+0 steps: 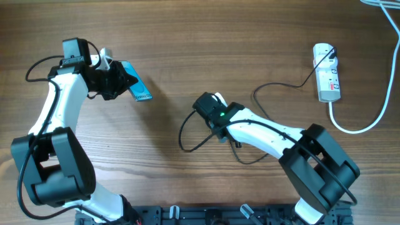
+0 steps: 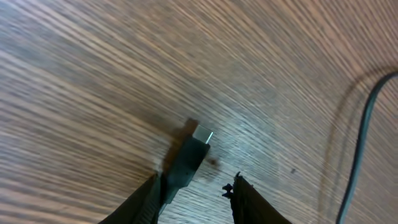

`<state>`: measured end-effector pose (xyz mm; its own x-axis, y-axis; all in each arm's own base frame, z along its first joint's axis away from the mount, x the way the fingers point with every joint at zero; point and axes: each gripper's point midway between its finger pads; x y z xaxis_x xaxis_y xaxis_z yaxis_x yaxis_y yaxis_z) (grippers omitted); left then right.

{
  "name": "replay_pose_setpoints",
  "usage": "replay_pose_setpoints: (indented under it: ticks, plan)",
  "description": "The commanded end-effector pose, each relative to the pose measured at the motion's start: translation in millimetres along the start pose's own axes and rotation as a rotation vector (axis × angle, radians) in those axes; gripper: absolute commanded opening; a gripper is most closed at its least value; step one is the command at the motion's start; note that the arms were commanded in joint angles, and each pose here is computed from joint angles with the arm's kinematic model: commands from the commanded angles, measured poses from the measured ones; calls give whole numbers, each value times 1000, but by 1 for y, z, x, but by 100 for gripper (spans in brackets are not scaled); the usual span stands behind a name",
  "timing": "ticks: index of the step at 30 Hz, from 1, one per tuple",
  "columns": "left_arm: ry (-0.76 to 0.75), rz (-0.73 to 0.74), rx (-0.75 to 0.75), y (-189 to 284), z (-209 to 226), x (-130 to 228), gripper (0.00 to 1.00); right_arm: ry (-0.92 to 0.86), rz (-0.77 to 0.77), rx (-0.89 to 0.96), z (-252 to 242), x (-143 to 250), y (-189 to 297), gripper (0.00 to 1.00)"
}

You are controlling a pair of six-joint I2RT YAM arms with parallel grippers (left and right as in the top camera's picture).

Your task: Plug charger to phone and switch on socket

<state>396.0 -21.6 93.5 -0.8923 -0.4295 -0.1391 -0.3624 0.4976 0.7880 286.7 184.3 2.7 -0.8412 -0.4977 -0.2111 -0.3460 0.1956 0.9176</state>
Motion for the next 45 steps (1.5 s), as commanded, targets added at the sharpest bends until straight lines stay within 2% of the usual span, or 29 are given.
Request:
replay_pose_setpoints:
  ticks: [1,5,10,11,12,13,14,15,17,18,19,21,24,27,30,38,41,45]
  plan:
    - [-7,-21,16,7,-6,-4,4,-3,67,-13,4,16,-9,44]
    - [-7,-21,16,7,-6,-4,4,0,119,-74,13,25,-5,50]
    - [-7,-21,16,7,-6,-4,4,-145,152,-170,19,3,21,50]
    - [-7,-21,16,7,-6,-4,4,-172,165,-205,21,-1,26,53]
    - [-7,-21,16,7,-6,-4,4,-197,178,-244,20,-3,27,66]
    - [-7,-21,16,7,-6,-4,4,-215,185,-255,17,-3,25,72]
    - [-7,-21,16,7,-6,-4,4,-229,194,-259,13,-3,23,82]
    - [-7,-21,16,7,-6,-4,4,-248,213,-282,11,0,21,100]
    - [-7,-21,16,7,-6,-4,4,-258,237,-341,14,3,20,100]
    - [-6,-21,16,7,-6,-4,4,-261,249,-376,17,6,20,98]
    - [-7,-21,16,7,-6,-4,4,-272,260,-379,17,8,19,92]
    - [-7,-21,16,7,-6,-4,4,-314,287,-364,17,17,15,49]
    - [-7,-21,16,7,-6,-4,4,-367,300,-356,18,21,10,17]
    - [-7,-21,16,7,-6,-4,4,-384,305,-348,19,27,5,21]
    - [-7,-21,16,7,-6,-4,4,-383,304,-344,19,27,4,31]
    - [-27,-11,21,3,-13,-1,4,-334,313,-328,27,31,-7,33]
    - [-28,-10,21,3,-14,-1,4,-334,315,-325,27,31,-8,29]
    - [-29,-10,21,2,-14,-1,4,-336,294,-327,26,23,-7,11]
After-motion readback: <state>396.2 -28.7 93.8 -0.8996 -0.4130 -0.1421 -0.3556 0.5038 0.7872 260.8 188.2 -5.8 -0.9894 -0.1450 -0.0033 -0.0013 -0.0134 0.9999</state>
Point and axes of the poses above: each gripper's point midway between its finger pads, its own y axis back along the fingers, its own z axis along the line the jaws close on, x = y × z, and after that the axes turned 6 degrees about -y, right-handed
